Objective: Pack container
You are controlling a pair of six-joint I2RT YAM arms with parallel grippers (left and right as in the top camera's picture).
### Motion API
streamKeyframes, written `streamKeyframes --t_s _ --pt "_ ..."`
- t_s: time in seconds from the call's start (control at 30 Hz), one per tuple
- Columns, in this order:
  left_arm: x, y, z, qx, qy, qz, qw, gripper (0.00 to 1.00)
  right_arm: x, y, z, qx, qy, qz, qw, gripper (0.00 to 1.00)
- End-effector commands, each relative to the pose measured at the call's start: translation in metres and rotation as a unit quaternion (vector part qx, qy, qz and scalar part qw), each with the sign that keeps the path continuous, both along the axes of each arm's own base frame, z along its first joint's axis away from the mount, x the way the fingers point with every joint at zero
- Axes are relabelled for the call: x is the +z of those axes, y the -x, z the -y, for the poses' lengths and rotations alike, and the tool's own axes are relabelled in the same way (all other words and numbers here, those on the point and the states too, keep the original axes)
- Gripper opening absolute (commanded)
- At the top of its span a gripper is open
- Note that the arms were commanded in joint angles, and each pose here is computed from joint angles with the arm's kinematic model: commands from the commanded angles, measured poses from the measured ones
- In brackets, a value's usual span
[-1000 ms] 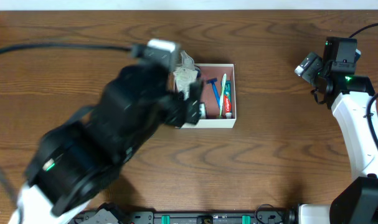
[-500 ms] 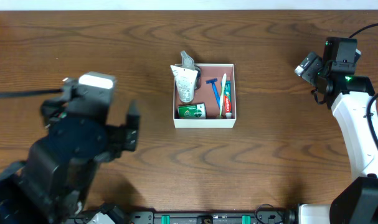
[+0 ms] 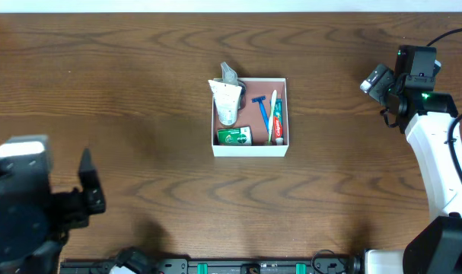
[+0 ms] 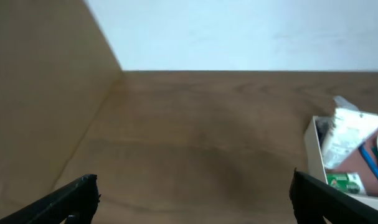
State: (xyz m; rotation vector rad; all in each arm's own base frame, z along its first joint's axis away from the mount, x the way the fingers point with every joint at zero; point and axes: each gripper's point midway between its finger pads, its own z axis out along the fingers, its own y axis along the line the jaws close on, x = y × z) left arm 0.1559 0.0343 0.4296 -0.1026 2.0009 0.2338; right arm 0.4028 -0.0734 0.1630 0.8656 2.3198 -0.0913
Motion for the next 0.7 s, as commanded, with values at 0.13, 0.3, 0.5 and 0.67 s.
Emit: streamKeyframes --t_s 0.13,0.3,0.5,0.67 --pt "-0.027 0.003 0.005 0.003 0.064 0.028 0.998 0.98 -0.001 0.0 0.004 0.0 0.005 -0.003 1.0 0.99" --pt "-0.063 -0.017 0.008 0.013 0.09 0.066 0.994 0.98 -0.001 0.0 0.004 0.0 0.005 -0.003 1.0 0.99" --pt "-0.107 -0.054 0.016 -0.011 0.112 0.15 0.982 0.98 -0.001 0.0 0.004 0.0 0.005 -0.003 1.0 0.99" --pt "-0.139 -0.073 0.024 -0.049 0.125 0.22 0.966 0.98 -0.001 0.0 0.004 0.0 0.005 -0.003 1.0 0.99"
